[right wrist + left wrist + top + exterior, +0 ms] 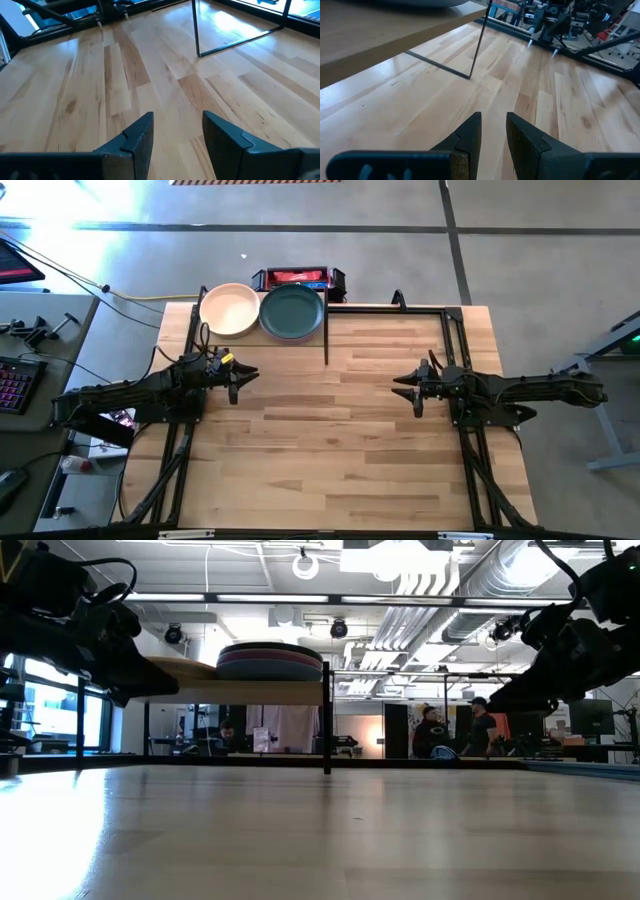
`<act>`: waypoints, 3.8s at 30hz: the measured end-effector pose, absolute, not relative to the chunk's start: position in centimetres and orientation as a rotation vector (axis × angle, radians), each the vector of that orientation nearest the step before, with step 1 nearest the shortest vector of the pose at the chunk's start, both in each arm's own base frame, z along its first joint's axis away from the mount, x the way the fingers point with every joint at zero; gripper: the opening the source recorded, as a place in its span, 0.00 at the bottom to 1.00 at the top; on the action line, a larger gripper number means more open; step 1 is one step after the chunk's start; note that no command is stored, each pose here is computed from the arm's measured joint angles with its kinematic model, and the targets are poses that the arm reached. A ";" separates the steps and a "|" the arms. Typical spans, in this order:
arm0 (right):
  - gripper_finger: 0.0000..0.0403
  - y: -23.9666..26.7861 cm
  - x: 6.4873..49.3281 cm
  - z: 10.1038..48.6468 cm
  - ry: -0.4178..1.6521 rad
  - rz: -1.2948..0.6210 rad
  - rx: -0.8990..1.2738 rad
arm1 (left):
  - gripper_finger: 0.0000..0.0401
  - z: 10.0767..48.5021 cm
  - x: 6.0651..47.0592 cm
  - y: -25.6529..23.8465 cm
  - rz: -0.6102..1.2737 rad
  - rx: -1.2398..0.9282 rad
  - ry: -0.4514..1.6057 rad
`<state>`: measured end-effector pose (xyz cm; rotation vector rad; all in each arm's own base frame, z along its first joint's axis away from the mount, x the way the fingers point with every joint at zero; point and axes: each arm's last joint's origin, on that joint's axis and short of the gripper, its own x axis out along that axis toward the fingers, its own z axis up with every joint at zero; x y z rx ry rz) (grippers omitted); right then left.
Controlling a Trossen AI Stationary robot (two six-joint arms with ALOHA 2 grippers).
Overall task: Place and stack plates onto a shelf
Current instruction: Return to Home Position
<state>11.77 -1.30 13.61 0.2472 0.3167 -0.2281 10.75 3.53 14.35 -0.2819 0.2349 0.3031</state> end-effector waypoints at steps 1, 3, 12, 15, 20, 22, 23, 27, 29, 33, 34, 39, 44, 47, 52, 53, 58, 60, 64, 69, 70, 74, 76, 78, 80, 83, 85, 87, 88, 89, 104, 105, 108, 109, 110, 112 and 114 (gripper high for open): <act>0.38 -1.3 11.8 13.6 0.317 -0.228 0.247 | 0.20 14.4 10.8 3.5 0.303 -0.282 0.234; 0.38 -1.3 11.8 13.6 0.317 -0.227 0.247 | 0.20 14.4 10.7 3.5 0.302 -0.281 0.233; 0.38 -1.3 11.6 13.7 0.315 -0.227 0.247 | 0.20 15.6 10.3 2.8 0.238 -0.253 0.104; 0.38 -1.3 11.4 14.1 0.263 -0.220 0.249 | 0.20 16.1 10.1 2.5 0.211 -0.243 0.052; 0.38 -1.2 10.7 15.4 0.120 -0.203 0.251 | 0.20 16.7 9.7 2.0 0.168 -0.232 -0.016; 0.38 -1.2 10.5 15.9 0.071 -0.197 0.252 | 0.20 16.9 9.6 1.9 0.152 -0.229 -0.038; 0.38 -1.2 10.4 16.0 0.051 -0.195 0.252 | 0.20 17.0 9.5 1.8 0.144 -0.228 -0.048; 0.38 -1.1 10.0 16.6 -0.013 -0.187 0.253 | 0.20 17.0 9.6 1.5 0.114 -0.228 -0.048; 0.38 -1.1 9.8 16.8 -0.041 -0.183 0.253 | 0.20 17.0 9.6 1.4 0.098 -0.229 -0.042; 0.38 -1.1 9.6 17.0 -0.068 -0.180 0.253 | 0.20 17.0 9.6 1.2 0.081 -0.229 -0.041; 0.38 -1.1 9.6 17.0 -0.063 -0.180 0.253 | 0.20 17.0 9.6 1.2 0.080 -0.229 -0.040; 0.38 -1.1 9.7 16.9 -0.061 -0.180 0.253 | 0.20 17.0 9.6 1.2 0.080 -0.229 -0.040; 0.38 -1.1 9.7 16.9 -0.061 -0.180 0.253 | 0.20 17.0 9.6 1.2 0.080 -0.229 -0.039; 0.38 -1.1 9.7 16.9 -0.060 -0.180 0.253 | 0.20 17.0 9.6 1.2 0.080 -0.229 -0.039; 0.38 -1.1 9.7 16.9 -0.061 -0.180 0.253 | 0.20 17.0 9.6 1.2 0.081 -0.229 -0.040; 0.38 -1.1 9.7 16.9 -0.061 -0.180 0.253 | 0.20 17.0 9.6 1.2 0.081 -0.229 -0.040; 0.38 -1.1 9.7 16.9 -0.060 -0.180 0.253 | 0.20 17.0 9.6 1.2 0.081 -0.229 -0.040; 0.38 -1.1 9.7 16.9 -0.060 -0.181 0.253 | 0.20 17.0 9.6 1.2 0.081 -0.229 -0.039; 0.38 -1.1 9.7 16.9 -0.060 -0.180 0.253 | 0.20 17.0 9.6 1.2 0.082 -0.229 -0.039; 0.38 -1.1 9.7 16.9 -0.060 -0.181 0.253 | 0.20 17.0 9.6 1.2 0.082 -0.229 -0.039; 0.38 -1.1 9.7 16.9 -0.060 -0.180 0.253 | 0.20 17.0 9.6 1.2 0.082 -0.229 -0.039; 0.38 -1.1 9.7 16.9 -0.060 -0.180 0.253 | 0.20 17.0 9.6 1.2 0.082 -0.229 -0.039; 0.38 -1.1 9.7 16.9 -0.060 -0.180 0.253 | 0.20 17.0 9.6 1.2 0.082 -0.229 -0.040; 0.38 -1.1 9.7 16.9 -0.060 -0.180 0.253 | 0.20 17.0 9.6 1.2 0.082 -0.229 -0.039; 0.38 -1.1 9.7 16.9 -0.060 -0.181 0.253 | 0.20 17.0 9.6 1.2 0.082 -0.229 -0.039; 0.38 -1.1 9.7 16.9 -0.060 -0.180 0.253 | 0.20 17.0 9.6 1.2 0.082 -0.229 -0.039; 0.38 -1.1 9.7 16.9 -0.060 -0.180 0.253 | 0.20 17.0 9.6 1.2 0.082 -0.229 -0.039; 0.38 -1.1 9.7 16.9 -0.060 -0.181 0.253 | 0.20 17.0 9.6 1.2 0.082 -0.229 -0.039; 0.38 -1.1 9.7 16.9 -0.060 -0.180 0.253 | 0.20 17.0 9.6 1.2 0.082 -0.229 -0.039; 0.38 -1.1 9.7 16.9 -0.060 -0.180 0.253 | 0.20 17.0 9.6 1.2 0.082 -0.229 -0.039; 0.38 -1.1 9.7 16.9 -0.060 -0.180 0.253 | 0.20 16.9 9.6 1.2 0.082 -0.229 -0.039; 0.38 -1.1 9.7 16.9 -0.060 -0.180 0.253 | 0.20 16.9 9.6 1.2 0.082 -0.229 -0.039; 0.38 -1.1 9.7 16.9 -0.060 -0.180 0.253 | 0.20 16.9 9.6 1.2 0.082 -0.229 -0.039; 0.38 -1.1 9.7 16.9 -0.060 -0.180 0.253 | 0.20 16.9 9.6 1.2 0.082 -0.229 -0.039; 0.38 -1.1 9.7 16.9 -0.060 -0.181 0.253 | 0.20 16.9 9.6 1.2 0.082 -0.229 -0.039; 0.38 -1.1 9.7 16.9 -0.060 -0.180 0.253 | 0.20 16.9 9.6 1.2 0.082 -0.229 -0.039; 0.38 -1.1 9.7 16.9 -0.060 -0.180 0.253 | 0.20 16.9 9.6 1.2 0.082 -0.229 -0.039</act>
